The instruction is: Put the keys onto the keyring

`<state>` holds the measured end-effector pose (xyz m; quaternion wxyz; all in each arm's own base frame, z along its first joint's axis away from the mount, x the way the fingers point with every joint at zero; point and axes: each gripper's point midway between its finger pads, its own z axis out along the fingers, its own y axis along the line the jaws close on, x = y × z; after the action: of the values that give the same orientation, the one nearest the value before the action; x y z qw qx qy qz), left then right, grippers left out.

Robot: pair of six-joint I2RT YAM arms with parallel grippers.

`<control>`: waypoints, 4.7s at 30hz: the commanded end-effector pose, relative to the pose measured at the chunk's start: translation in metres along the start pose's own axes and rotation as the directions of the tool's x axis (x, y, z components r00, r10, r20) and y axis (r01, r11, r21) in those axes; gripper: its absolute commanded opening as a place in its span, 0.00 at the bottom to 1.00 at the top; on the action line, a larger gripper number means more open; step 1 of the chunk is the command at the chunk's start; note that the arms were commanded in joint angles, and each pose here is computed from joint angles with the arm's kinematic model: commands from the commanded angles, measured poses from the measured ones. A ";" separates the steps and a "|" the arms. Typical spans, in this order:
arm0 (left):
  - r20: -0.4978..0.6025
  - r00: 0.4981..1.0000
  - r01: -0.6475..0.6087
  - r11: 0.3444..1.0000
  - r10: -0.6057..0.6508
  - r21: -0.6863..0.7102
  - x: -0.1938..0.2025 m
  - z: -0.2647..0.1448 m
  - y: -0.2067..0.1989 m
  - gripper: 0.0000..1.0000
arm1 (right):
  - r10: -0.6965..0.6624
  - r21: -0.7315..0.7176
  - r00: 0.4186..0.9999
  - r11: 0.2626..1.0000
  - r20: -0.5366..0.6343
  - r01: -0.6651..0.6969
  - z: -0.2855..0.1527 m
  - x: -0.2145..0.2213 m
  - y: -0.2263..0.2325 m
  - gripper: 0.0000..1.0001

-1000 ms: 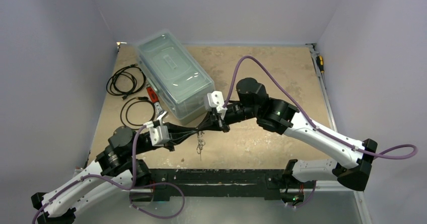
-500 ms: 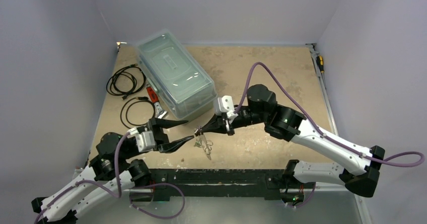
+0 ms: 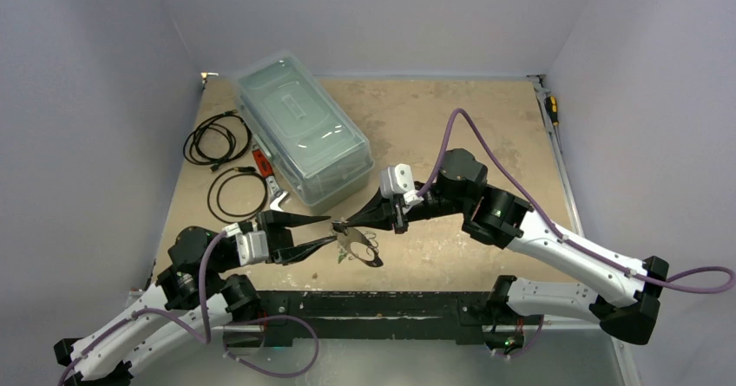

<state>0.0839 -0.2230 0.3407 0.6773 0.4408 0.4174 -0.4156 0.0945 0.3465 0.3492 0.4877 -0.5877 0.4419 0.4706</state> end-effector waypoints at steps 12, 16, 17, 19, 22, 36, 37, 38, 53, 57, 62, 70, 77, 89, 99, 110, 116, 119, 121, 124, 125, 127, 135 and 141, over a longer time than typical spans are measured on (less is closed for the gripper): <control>-0.013 1.000 0.004 1.000 -0.004 0.012 0.007 0.008 0.001 0.44 | -0.042 -0.046 0.992 0.998 0.121 0.048 -0.007 -0.031 0.015 0.00; -0.021 1.000 0.010 1.000 -0.010 0.007 0.009 0.009 0.002 0.45 | -0.040 -0.052 0.991 0.998 0.125 0.046 -0.009 -0.032 0.018 0.00; -0.022 1.000 0.012 1.000 -0.012 0.007 0.010 0.009 0.002 0.45 | -0.045 -0.052 0.990 0.997 0.135 0.052 -0.009 -0.035 0.018 0.00; -0.027 1.000 0.016 1.000 -0.015 0.011 0.011 0.010 0.002 0.43 | -0.052 -0.057 0.987 0.996 0.151 0.062 -0.010 -0.039 0.019 0.00; -0.033 0.999 0.023 0.999 -0.022 0.033 0.013 0.012 -0.001 0.38 | -0.052 -0.065 0.987 0.996 0.154 0.063 -0.010 -0.041 0.020 0.00; -0.024 1.000 0.021 0.998 -0.019 0.062 0.011 0.012 -0.007 0.00 | -0.066 -0.030 0.980 0.997 0.188 0.073 -0.007 -0.045 0.013 0.00; -0.023 1.000 0.020 0.998 -0.019 0.062 0.011 0.011 -0.007 0.00 | -0.070 -0.023 0.978 0.997 0.199 0.076 -0.009 -0.047 0.013 0.00; -0.022 1.000 0.019 0.998 -0.018 0.060 0.010 0.011 -0.006 0.00 | -0.070 -0.020 0.975 0.997 0.209 0.076 -0.009 -0.049 0.014 0.00; -0.035 0.999 0.027 0.997 -0.025 0.071 0.014 0.012 -0.008 0.00 | -0.063 0.008 0.957 0.998 0.283 0.063 -0.004 -0.057 0.007 0.00; -0.028 1.000 0.015 0.999 -0.014 0.044 0.010 0.010 -0.004 0.02 | -0.055 0.002 0.962 0.998 0.267 0.056 -0.004 -0.053 0.008 0.00; -0.010 1.000 -0.001 1.000 0.001 0.017 0.005 0.006 0.000 0.48 | -0.042 -0.045 0.971 0.998 0.237 0.054 -0.003 -0.044 0.016 0.00; 0.019 1.000 -0.018 1.000 0.018 0.021 -0.002 0.003 -0.002 0.45 | -0.026 -0.057 0.974 0.998 0.223 0.039 0.005 -0.035 0.013 0.00; 0.027 0.999 -0.022 0.999 0.021 0.036 -0.004 0.003 -0.005 0.33 | -0.023 -0.069 0.971 0.997 0.237 0.041 0.009 -0.036 0.011 0.00; 0.013 1.000 -0.015 0.999 0.015 0.037 -0.001 0.004 -0.004 0.23 | -0.021 -0.093 0.969 0.995 0.247 0.046 0.015 -0.036 0.011 0.00; -0.024 1.000 -0.004 1.000 0.004 -0.001 0.006 0.007 0.004 0.00 | -0.025 -0.116 0.961 0.992 0.275 0.059 0.017 -0.040 0.014 0.00; -0.045 0.999 0.015 0.999 -0.016 -0.034 0.006 0.007 0.010 0.00 | 0.004 -0.069 0.983 0.998 0.185 0.009 0.013 -0.021 0.009 0.36; -0.047 0.999 0.025 0.999 -0.027 -0.028 0.005 0.008 0.009 0.00 | -0.008 0.000 0.996 1.000 0.084 0.008 0.007 -0.012 -0.001 0.44; -0.052 0.998 0.029 0.999 -0.031 -0.025 0.007 0.009 0.009 0.00 | -0.009 0.001 0.999 1.000 0.038 0.009 0.004 -0.010 -0.002 0.42; -0.055 0.998 0.032 0.999 -0.033 -0.020 0.008 0.009 0.008 0.00 | 0.000 -0.003 1.000 1.000 0.006 0.000 0.003 -0.008 -0.002 0.40; -0.068 0.997 0.041 0.999 -0.042 -0.015 0.011 0.011 0.008 0.00 | 0.008 -0.002 0.999 1.000 -0.053 -0.008 0.004 -0.003 -0.006 0.37; -0.076 0.996 0.046 0.999 -0.046 -0.011 0.014 0.012 0.007 0.00 | 0.005 -0.006 0.998 1.000 -0.064 -0.005 0.004 -0.004 -0.006 0.36; -0.081 0.995 0.050 0.999 -0.050 -0.005 0.014 0.013 0.006 0.00 | 0.011 -0.017 0.997 1.000 -0.074 -0.012 0.005 -0.003 -0.005 0.34; -0.082 0.995 0.055 0.998 -0.055 -0.006 0.015 0.013 0.006 0.00 | 0.039 -0.033 0.993 0.999 -0.107 -0.043 0.008 0.001 -0.005 0.36; -0.082 0.995 0.056 0.998 -0.056 -0.006 0.015 0.013 0.006 0.00 | 0.056 -0.046 0.990 0.997 -0.132 -0.063 0.012 0.011 -0.005 0.35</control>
<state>0.1004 -0.2393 0.2995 0.6223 0.4584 0.4893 -0.4040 0.1016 0.3571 0.3232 0.4177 -0.6119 0.4942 0.4548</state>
